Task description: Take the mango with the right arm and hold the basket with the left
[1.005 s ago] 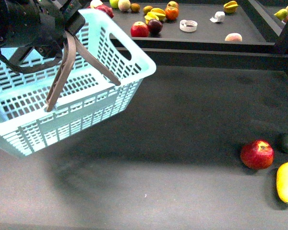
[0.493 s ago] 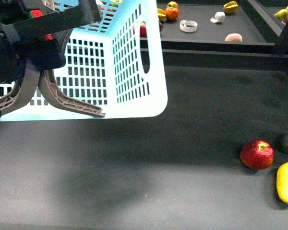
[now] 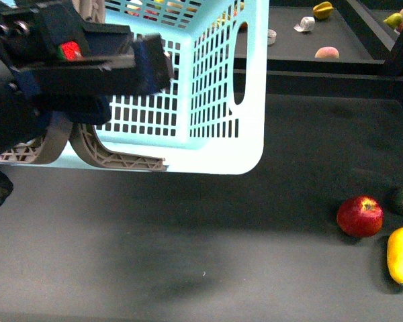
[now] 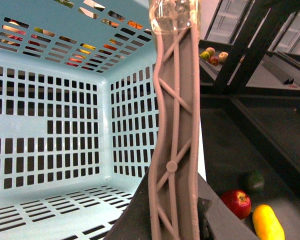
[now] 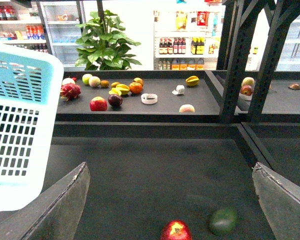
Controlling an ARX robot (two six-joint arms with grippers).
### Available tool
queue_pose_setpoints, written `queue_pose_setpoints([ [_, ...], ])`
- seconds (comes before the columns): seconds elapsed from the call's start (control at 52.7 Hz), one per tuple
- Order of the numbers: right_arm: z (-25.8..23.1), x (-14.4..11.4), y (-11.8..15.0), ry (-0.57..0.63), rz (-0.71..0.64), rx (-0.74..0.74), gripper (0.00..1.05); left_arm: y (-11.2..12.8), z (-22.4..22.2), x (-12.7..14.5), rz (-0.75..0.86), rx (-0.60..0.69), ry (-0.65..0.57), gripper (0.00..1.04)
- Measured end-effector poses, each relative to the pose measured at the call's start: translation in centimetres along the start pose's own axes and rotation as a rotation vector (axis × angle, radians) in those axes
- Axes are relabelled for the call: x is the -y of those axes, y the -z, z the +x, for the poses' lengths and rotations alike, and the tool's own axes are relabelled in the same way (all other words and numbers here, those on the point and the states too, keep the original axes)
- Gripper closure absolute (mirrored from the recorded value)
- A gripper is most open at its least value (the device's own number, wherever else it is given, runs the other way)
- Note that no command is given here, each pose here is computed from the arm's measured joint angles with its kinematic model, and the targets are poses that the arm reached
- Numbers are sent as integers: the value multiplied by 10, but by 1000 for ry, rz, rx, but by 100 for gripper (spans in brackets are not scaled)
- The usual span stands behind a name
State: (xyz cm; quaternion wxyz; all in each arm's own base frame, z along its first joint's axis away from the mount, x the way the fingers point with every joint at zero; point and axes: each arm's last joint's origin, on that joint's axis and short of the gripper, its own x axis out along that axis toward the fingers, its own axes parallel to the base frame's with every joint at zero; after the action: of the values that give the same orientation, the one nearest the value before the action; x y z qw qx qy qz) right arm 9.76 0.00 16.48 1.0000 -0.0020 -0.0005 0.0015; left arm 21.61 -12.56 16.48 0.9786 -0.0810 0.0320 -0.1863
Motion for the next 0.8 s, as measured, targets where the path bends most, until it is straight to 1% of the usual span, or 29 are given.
queue_pose_setpoints([
  [0.152, 0, 0, 0, 0, 0, 0, 8, 8, 4, 11, 18, -25, 32, 98],
  [0.304, 0, 0, 0, 0, 0, 0, 8, 10, 6, 22, -5, -31, 98, 98],
  [0.436, 0, 0, 0, 0, 0, 0, 8, 13, 6, 26, -8, -44, 126, 98],
  [0.797, 0, 0, 0, 0, 0, 0, 8, 14, 7, 25, -22, -38, 82, 98],
])
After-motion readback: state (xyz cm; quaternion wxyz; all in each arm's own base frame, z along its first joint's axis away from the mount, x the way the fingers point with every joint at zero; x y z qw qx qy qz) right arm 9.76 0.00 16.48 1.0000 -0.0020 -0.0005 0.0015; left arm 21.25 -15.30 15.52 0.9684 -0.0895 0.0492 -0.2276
